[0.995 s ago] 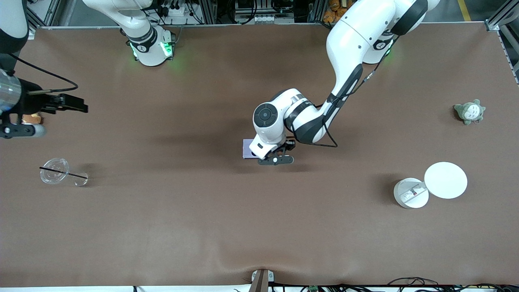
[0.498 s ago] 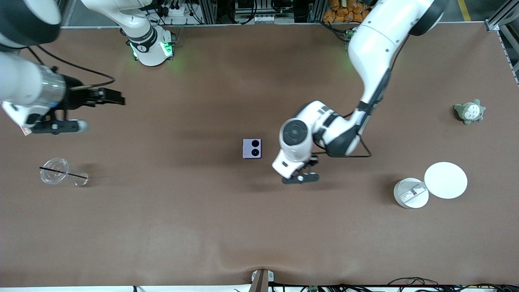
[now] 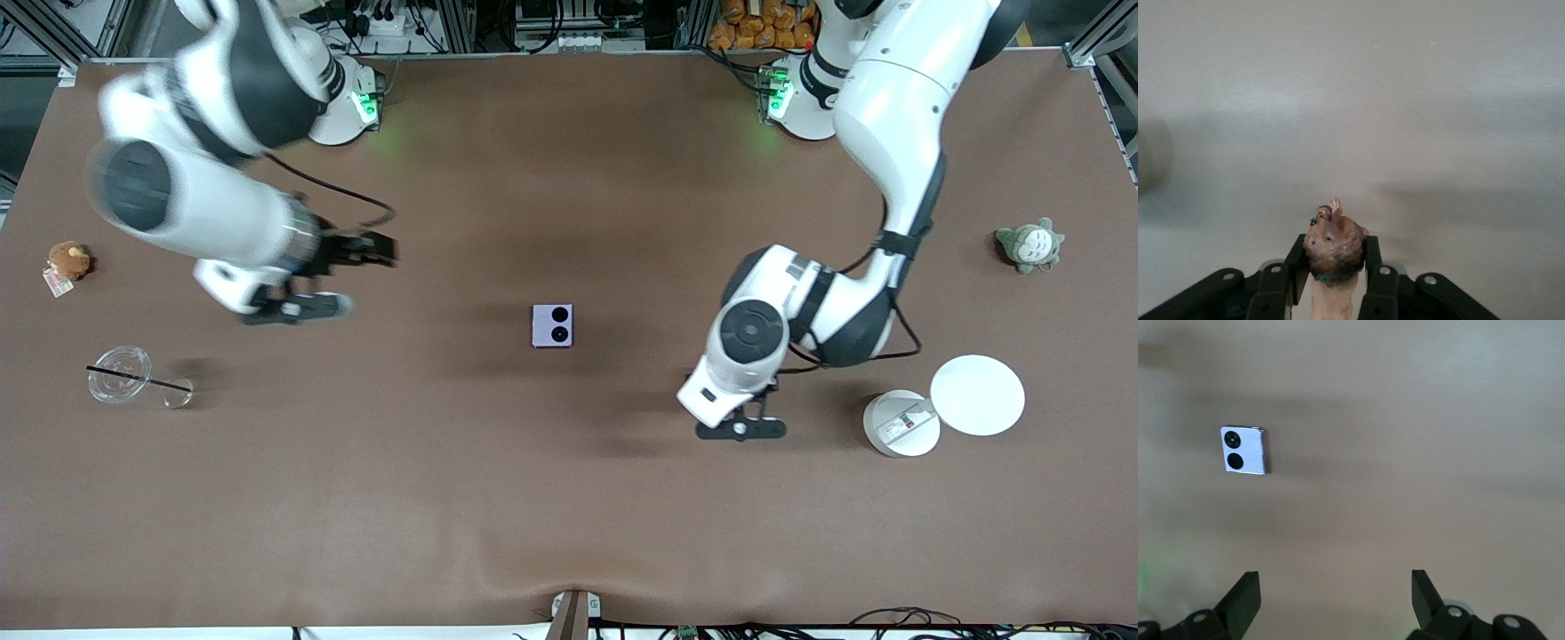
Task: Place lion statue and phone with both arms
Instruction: 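Lift the lion with the left gripper while the right gripper reaches the phone, then carry the lion toward the lamp while the right gripper grasps the phone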
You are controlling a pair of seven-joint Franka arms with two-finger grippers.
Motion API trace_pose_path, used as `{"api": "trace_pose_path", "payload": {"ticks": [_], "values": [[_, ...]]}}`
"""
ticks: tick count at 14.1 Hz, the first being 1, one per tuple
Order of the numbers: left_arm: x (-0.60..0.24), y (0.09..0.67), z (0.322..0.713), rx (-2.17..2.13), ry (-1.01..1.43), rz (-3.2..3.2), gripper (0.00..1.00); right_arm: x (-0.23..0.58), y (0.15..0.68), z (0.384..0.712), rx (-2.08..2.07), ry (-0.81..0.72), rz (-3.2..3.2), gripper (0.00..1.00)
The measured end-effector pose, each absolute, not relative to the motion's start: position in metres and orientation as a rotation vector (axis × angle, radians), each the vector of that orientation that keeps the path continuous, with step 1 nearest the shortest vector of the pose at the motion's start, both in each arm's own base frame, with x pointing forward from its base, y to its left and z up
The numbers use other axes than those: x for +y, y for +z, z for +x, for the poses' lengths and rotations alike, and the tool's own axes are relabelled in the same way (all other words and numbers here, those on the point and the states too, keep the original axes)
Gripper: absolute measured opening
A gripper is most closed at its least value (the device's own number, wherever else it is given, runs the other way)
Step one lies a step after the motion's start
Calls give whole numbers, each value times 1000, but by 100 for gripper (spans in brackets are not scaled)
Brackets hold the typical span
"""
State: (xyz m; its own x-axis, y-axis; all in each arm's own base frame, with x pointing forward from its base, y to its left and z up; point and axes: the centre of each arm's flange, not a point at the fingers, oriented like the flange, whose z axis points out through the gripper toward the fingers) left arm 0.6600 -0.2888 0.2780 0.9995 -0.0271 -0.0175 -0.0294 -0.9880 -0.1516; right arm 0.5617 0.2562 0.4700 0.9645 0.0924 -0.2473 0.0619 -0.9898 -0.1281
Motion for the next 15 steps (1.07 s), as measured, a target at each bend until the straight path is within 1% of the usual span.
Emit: {"api": "trace_pose_path", "payload": {"ticks": [2,4,8,11,13,15], "values": [[-263,276,670,43,37,-2986,37,312,438,552,-90,370,-3015,100],[-243,273,677,59,31,-2961,37,361,403,544,-85,310,-3020,100],[-210,252,685,73,65,-2925,37,432,310,532,-55,193,-3018,100],[-185,241,690,105,101,-2924,37,460,242,519,-53,148,-3024,100],[-172,240,693,135,111,-2925,37,467,218,514,-74,133,-3033,100],[-163,239,695,156,114,-2926,37,469,208,513,-72,130,-3049,100]]}}
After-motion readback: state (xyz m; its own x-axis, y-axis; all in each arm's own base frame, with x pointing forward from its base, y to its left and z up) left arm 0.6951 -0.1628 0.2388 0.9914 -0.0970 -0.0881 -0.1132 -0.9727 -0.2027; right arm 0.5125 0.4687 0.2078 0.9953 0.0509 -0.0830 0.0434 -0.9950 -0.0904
